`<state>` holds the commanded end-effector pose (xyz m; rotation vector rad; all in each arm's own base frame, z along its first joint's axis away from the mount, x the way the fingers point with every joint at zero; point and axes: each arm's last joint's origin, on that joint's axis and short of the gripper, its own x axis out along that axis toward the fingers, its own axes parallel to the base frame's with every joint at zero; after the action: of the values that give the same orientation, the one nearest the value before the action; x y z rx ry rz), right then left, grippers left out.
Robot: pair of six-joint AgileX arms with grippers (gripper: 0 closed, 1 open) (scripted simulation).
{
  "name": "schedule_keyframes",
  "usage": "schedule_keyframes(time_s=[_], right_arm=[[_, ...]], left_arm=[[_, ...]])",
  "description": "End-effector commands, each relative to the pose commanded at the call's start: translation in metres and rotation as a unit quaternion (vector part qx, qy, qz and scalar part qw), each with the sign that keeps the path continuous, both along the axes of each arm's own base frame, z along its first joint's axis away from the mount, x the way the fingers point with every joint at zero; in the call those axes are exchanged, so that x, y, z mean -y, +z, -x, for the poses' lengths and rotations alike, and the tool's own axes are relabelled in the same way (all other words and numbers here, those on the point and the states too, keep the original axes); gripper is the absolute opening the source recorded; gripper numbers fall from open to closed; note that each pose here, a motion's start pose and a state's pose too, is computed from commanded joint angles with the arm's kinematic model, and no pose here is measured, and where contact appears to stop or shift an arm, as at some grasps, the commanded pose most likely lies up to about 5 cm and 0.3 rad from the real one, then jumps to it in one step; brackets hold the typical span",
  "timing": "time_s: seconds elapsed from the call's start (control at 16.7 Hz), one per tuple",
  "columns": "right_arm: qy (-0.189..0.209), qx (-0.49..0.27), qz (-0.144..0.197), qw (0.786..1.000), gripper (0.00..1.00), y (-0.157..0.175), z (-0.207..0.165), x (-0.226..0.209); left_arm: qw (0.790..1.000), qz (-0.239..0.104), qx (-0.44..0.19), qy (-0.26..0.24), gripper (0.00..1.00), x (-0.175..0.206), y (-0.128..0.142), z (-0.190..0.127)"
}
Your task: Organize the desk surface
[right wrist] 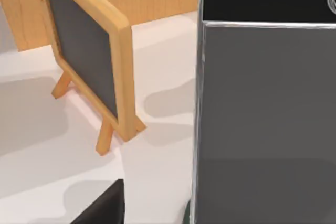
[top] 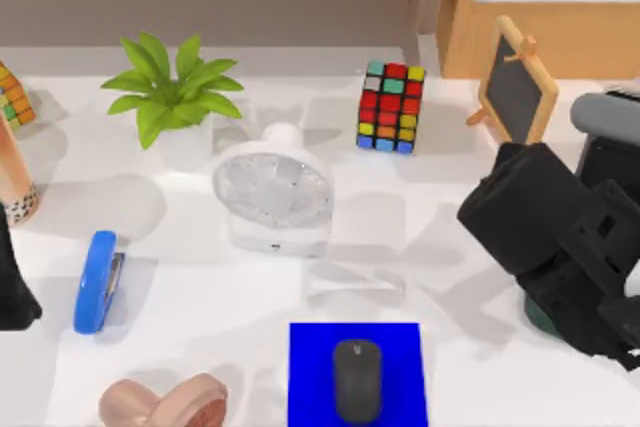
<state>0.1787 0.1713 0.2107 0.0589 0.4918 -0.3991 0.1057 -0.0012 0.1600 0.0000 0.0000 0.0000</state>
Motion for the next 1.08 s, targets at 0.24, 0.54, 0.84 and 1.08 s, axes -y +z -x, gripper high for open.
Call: schedule_keyframes(time_s=[0.24, 0.54, 0.84, 1.08], right_arm=[[0.054, -0.014, 0.0, 0.998, 1.0, 0.001, 0.023, -0.017], [-0.009, 0.009, -0.008, 1.0, 1.0, 0.003, 0.024, 0.0], [-0.045, 0.015, -0.001, 0.999, 1.0, 0.0, 0.019, 0.011], [-0.041, 0.016, -0.014, 0.999, 1.0, 0.004, 0.018, 0.014]], left_arm=[[1.0, 0.0, 0.0, 0.0, 1.0, 0.0, 0.0, 0.0], [1.0, 0.0, 0.0, 0.0, 1.0, 0.0, 0.0, 0.0], [1.0, 0.0, 0.0, 0.0, 1.0, 0.0, 0.0, 0.0], [1.0, 0.0, 0.0, 0.0, 1.0, 0.0, 0.0, 0.0]])
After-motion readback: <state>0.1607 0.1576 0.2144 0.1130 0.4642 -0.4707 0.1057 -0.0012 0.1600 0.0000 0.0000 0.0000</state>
